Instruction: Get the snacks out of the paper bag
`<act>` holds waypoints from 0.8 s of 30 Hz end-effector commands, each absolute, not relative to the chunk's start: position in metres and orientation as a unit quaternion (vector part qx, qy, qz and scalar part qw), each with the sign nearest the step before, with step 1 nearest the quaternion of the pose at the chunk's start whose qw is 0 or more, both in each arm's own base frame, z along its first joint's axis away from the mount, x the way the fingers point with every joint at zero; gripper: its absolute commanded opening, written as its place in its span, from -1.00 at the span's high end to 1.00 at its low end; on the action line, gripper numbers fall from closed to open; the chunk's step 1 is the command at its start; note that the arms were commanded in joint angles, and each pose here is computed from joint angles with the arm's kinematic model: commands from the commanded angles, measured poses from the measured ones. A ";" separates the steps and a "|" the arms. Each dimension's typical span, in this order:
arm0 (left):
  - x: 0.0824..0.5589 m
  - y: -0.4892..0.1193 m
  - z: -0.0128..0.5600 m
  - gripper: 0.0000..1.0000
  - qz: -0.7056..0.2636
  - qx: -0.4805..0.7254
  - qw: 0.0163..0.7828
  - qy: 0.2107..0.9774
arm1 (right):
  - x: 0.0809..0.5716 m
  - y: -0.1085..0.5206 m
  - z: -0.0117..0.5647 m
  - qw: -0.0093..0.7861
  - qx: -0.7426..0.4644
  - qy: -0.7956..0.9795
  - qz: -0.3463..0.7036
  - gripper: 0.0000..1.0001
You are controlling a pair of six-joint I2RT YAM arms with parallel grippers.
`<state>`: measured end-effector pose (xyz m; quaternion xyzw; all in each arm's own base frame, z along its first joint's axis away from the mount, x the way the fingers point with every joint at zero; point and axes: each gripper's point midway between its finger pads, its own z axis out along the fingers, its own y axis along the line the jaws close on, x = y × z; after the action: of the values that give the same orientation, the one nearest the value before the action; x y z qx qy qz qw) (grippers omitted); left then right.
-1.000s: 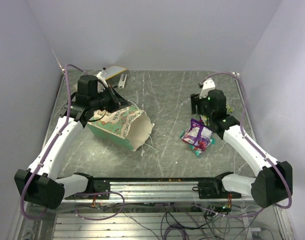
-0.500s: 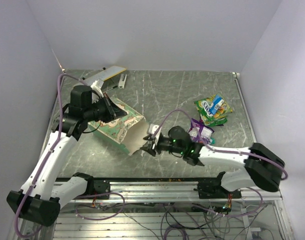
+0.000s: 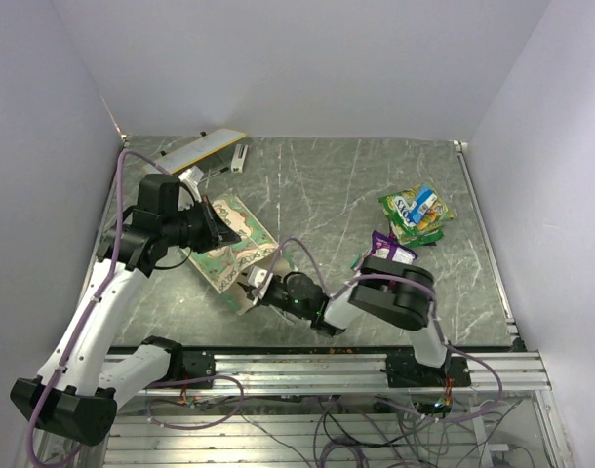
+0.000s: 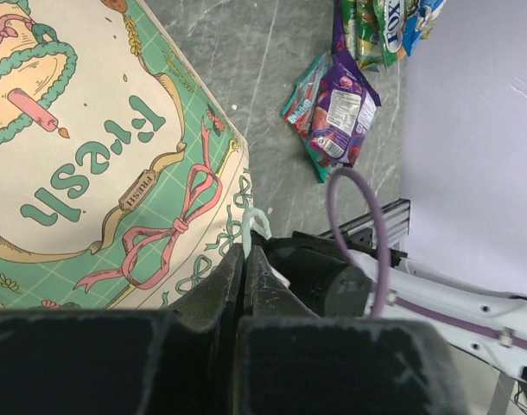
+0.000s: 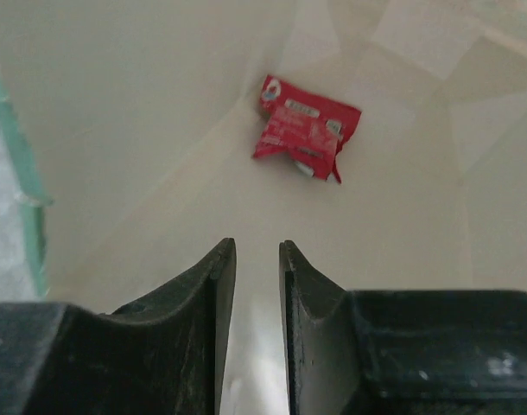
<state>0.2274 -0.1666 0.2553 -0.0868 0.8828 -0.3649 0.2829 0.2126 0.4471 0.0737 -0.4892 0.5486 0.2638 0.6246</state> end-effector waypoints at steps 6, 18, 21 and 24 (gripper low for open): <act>0.225 -0.164 0.280 0.86 -0.369 -0.054 0.309 0.875 | 0.246 0.482 0.080 0.712 -0.414 0.509 0.251 0.21; 0.231 -0.176 0.286 0.86 -0.398 -0.037 0.303 0.865 | 0.269 0.496 0.057 0.699 -0.449 0.495 0.254 -0.26; 0.233 -0.180 0.293 0.86 -0.409 -0.026 0.308 0.859 | 0.272 0.505 0.060 0.698 -0.448 0.487 0.273 -0.34; 0.234 -0.184 0.301 0.86 -0.420 -0.015 0.312 0.852 | 0.274 0.519 0.063 0.698 -0.448 0.481 0.287 -0.37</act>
<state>0.2290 -0.1761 0.2738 -0.0436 0.8750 -0.3880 0.2862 0.2756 0.5006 0.0563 -0.4443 0.5068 0.2592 0.6918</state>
